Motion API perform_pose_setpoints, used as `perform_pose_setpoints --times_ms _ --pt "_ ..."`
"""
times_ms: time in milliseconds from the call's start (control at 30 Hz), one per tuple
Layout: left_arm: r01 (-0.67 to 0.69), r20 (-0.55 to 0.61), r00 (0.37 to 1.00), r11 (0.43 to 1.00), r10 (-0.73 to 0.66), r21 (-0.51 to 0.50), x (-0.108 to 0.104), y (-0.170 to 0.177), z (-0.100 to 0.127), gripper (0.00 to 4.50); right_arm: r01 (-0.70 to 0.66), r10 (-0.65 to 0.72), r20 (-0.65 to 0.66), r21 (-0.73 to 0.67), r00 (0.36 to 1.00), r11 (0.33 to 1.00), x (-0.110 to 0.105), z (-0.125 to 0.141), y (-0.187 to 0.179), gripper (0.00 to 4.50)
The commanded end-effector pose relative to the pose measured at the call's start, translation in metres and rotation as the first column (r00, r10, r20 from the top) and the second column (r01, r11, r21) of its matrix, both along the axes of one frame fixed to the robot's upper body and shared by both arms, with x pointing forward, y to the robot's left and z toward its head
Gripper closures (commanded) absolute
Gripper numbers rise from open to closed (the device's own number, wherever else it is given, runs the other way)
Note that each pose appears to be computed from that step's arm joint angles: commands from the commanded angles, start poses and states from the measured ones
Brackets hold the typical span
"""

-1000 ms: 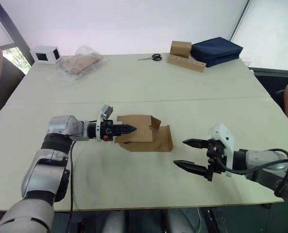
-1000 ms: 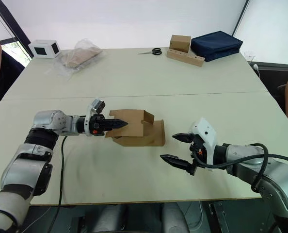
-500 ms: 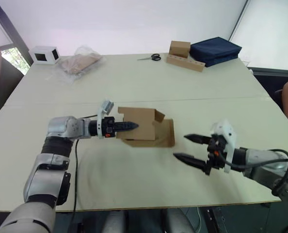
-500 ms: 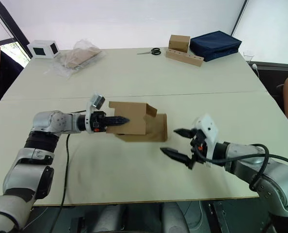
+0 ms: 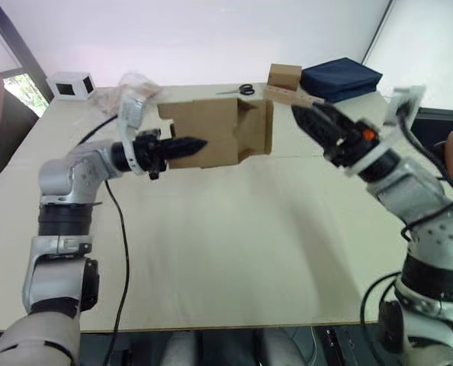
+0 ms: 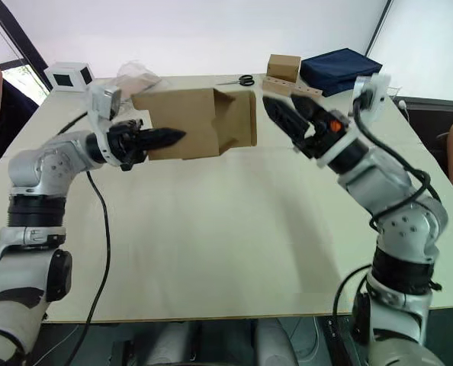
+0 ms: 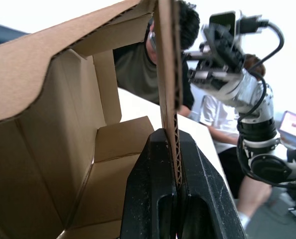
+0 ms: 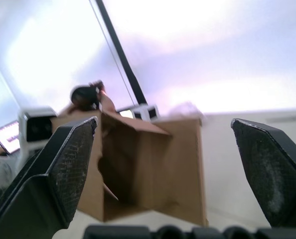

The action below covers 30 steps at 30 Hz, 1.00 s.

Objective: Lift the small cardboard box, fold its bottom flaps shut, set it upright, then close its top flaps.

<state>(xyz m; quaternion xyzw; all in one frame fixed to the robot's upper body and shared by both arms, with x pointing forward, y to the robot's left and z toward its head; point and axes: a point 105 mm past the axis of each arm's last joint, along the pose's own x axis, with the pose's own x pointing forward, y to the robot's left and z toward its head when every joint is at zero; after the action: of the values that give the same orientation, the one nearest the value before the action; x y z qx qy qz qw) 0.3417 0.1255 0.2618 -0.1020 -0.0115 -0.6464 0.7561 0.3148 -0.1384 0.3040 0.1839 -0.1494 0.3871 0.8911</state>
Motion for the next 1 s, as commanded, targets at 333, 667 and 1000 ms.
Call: perform_pose_setpoints --times_ms 333,667,1000 --pt "-0.023 0.115 0.993 1.0 0.024 -0.004 -0.008 0.004 0.014 4.5 -0.038 0.04 0.091 -0.027 0.995 0.999 0.015 0.009 0.032 4.45" --pt "-0.017 0.133 0.991 1.0 0.02 -0.02 -0.019 0.002 0.017 4.5 -0.102 0.108 0.09 -0.071 0.99 0.992 0.019 0.013 0.052 4.45" --pt "0.013 0.127 0.992 0.999 -0.009 -0.031 -0.02 -0.004 0.018 4.5 -0.157 0.166 0.065 -0.126 0.984 0.98 0.012 -0.006 0.071 4.45"
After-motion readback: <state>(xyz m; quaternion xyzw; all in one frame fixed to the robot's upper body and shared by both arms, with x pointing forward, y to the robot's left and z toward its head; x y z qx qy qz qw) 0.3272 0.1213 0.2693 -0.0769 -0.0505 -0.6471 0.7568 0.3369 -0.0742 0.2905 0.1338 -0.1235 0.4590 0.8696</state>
